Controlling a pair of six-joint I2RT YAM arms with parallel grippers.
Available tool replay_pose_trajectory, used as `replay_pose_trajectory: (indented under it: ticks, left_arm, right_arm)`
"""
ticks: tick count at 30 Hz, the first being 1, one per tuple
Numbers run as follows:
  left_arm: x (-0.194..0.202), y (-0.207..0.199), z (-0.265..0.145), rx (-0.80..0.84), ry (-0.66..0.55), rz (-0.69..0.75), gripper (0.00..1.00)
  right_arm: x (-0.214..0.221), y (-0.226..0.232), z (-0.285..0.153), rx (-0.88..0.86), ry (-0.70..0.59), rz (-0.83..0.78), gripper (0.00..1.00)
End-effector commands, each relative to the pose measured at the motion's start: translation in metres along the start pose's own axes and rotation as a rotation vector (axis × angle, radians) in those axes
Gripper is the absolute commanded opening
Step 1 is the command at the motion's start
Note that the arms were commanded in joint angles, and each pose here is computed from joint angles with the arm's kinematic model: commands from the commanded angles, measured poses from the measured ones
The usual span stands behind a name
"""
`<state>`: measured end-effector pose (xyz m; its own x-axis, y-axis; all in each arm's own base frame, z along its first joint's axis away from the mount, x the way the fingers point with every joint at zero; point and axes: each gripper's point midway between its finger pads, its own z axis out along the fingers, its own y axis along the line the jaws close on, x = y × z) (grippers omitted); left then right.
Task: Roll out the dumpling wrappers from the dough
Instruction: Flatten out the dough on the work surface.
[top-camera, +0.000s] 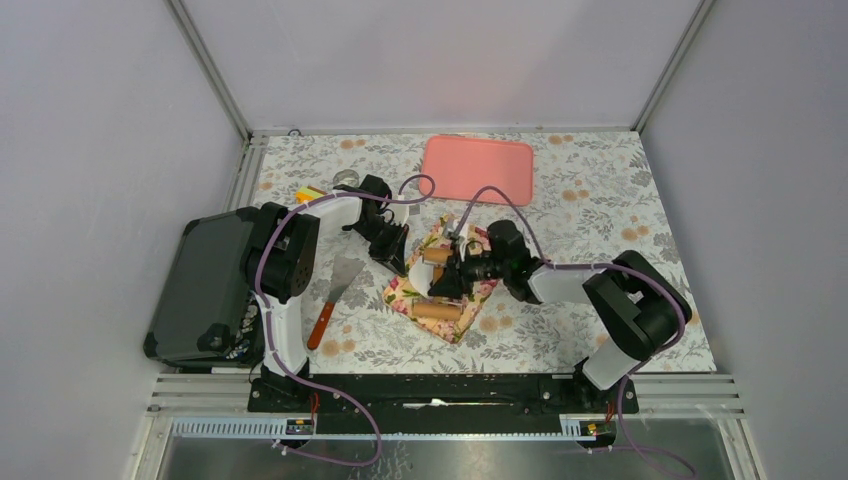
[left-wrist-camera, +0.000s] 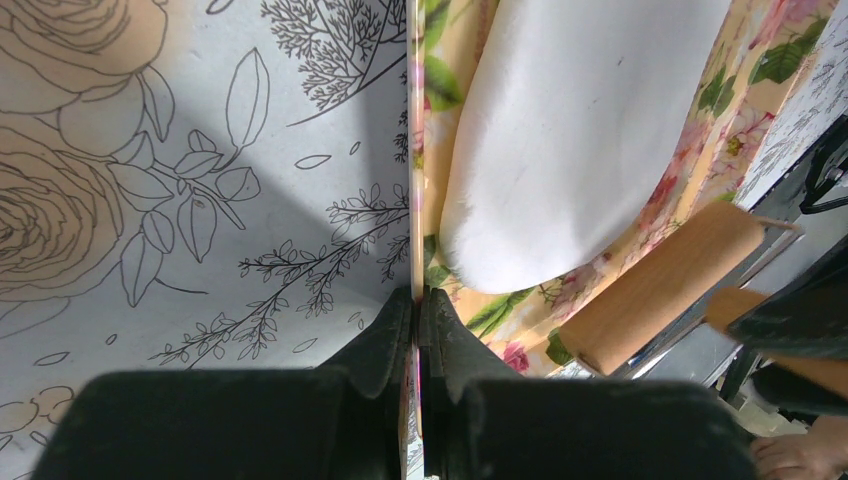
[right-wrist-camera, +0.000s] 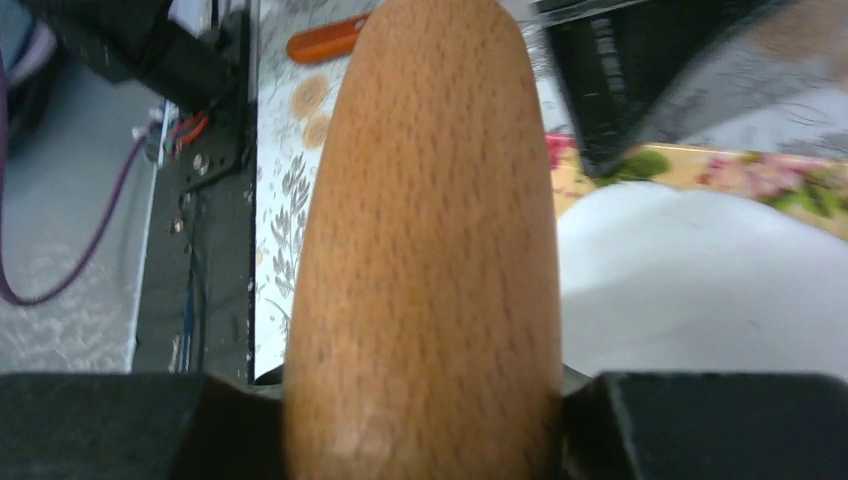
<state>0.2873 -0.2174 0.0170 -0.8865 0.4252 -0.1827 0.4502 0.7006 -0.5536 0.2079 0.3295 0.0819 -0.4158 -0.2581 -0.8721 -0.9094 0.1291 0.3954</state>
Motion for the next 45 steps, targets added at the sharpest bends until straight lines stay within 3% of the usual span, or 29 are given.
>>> replay_pose_trajectory:
  ticks: [1,6,12,16,20,38,45]
  left_arm:
    - [0.019,0.033,0.012,-0.113,0.055,0.006,0.00]
    - [0.019,0.033,0.013,-0.113,0.057,0.007,0.00]
    - [0.019,0.033,0.012,-0.112,0.055,0.005,0.00]
    - [0.019,0.033,0.012,-0.111,0.055,0.005,0.00]
    - [0.019,0.033,0.012,-0.111,0.057,0.005,0.00]
    - [0.019,0.033,0.012,-0.113,0.055,0.005,0.00]
    - [0.019,0.032,0.012,-0.110,0.053,0.007,0.00]
  right_arm:
    - [-0.087,-0.021,-0.028,0.037,-0.229,0.027,0.00]
    - [-0.109,-0.065,-0.037,0.142,-0.275,-0.060,0.00]
    - [-0.039,-0.093,-0.017,0.175,-0.140,-0.020,0.00]
    - [0.015,-0.078,-0.012,0.161,-0.005,0.017,0.00]
    - [0.039,-0.058,-0.012,0.132,0.079,0.030,0.00]
    - [0.069,-0.016,-0.005,0.031,0.155,0.063,0.00]
    - [0.054,-0.007,-0.003,0.000,0.116,0.061,0.00]
